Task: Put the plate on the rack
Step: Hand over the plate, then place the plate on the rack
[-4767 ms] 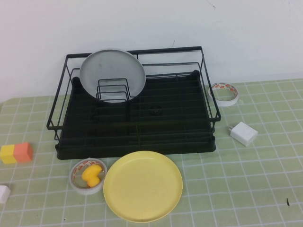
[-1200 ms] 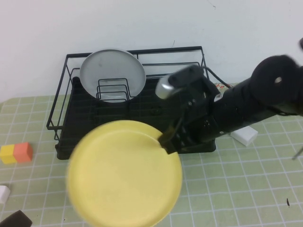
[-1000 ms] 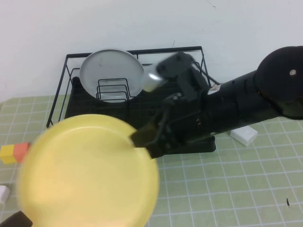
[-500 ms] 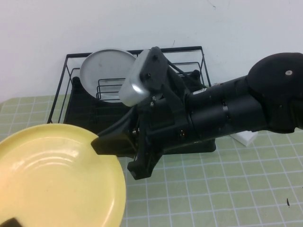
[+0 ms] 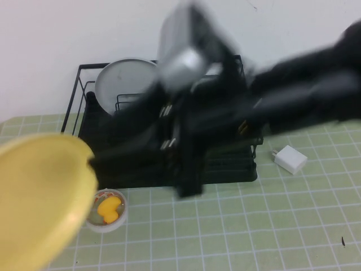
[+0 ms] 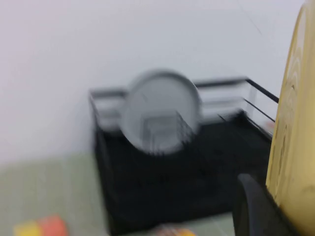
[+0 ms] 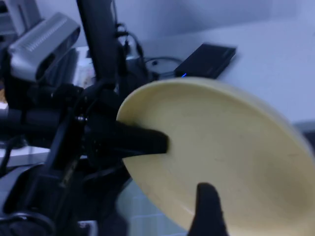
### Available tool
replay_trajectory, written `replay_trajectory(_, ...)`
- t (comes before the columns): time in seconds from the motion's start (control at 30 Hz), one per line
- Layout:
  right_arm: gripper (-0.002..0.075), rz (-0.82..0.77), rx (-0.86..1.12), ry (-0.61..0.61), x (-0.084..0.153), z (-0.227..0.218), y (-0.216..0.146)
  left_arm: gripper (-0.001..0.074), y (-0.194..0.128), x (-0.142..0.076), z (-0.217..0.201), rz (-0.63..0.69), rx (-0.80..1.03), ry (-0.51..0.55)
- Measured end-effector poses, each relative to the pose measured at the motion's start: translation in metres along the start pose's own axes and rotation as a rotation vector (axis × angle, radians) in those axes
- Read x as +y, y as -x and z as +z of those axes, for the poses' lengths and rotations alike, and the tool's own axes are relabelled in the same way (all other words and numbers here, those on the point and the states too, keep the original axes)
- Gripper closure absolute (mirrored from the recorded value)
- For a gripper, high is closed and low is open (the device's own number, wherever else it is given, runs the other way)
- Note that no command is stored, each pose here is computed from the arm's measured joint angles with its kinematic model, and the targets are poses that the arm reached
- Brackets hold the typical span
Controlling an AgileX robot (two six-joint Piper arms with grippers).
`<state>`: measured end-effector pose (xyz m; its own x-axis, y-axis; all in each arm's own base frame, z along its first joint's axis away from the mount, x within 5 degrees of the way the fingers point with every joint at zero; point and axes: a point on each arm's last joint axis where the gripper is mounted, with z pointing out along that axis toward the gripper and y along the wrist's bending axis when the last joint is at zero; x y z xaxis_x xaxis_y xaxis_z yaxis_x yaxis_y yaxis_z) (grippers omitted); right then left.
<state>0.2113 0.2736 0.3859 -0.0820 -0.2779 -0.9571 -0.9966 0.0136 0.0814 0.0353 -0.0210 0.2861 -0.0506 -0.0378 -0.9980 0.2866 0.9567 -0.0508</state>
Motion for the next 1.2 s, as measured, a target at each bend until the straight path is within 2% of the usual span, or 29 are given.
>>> replay_trajectory(0.1,0.0266,-0.116,0.003,-0.062,0.009,-0.027,0.026,0.0636,0.008,0.005,0.007,0.155,-0.056,0.048)
replay_trajectory(0.2,0.0325,-0.206,0.07,-0.146,0.02,-0.054,0.039,0.0636,0.012,0.011,0.021,0.311,-0.045,0.092)
replay_trajectory(0.27,0.041,-0.241,0.15,-0.208,0.027,-0.069,0.04,0.0636,0.011,0.015,0.034,0.405,0.012,0.093)
replay_trajectory(0.37,0.0587,-0.244,0.29,-0.286,0.032,-0.087,0.034,0.0636,0.016,0.016,0.056,0.54,0.088,0.045)
replay_trajectory(0.47,0.0683,-0.22,0.448,-0.357,0.029,-0.098,0.022,0.0636,0.028,0.013,0.08,0.664,0.097,-0.005)
replay_trajectory(0.67,0.0718,-0.111,0.666,-0.411,0.024,-0.106,-0.001,0.0636,0.054,0.009,0.146,0.892,0.12,-0.042)
replay_trajectory(0.87,0.072,-0.048,0.733,-0.389,0.03,-0.11,-0.014,0.0636,0.07,0.01,0.228,1.033,0.165,-0.057)
replay_trajectory(1.03,0.072,-0.047,0.75,-0.43,0.035,-0.118,-0.016,0.0636,0.058,0.011,0.295,1.164,0.227,-0.113)
replay_trajectory(1.2,0.0721,-0.018,0.815,-0.499,0.036,-0.128,-0.02,0.0636,0.037,0.013,0.343,1.208,0.278,-0.157)
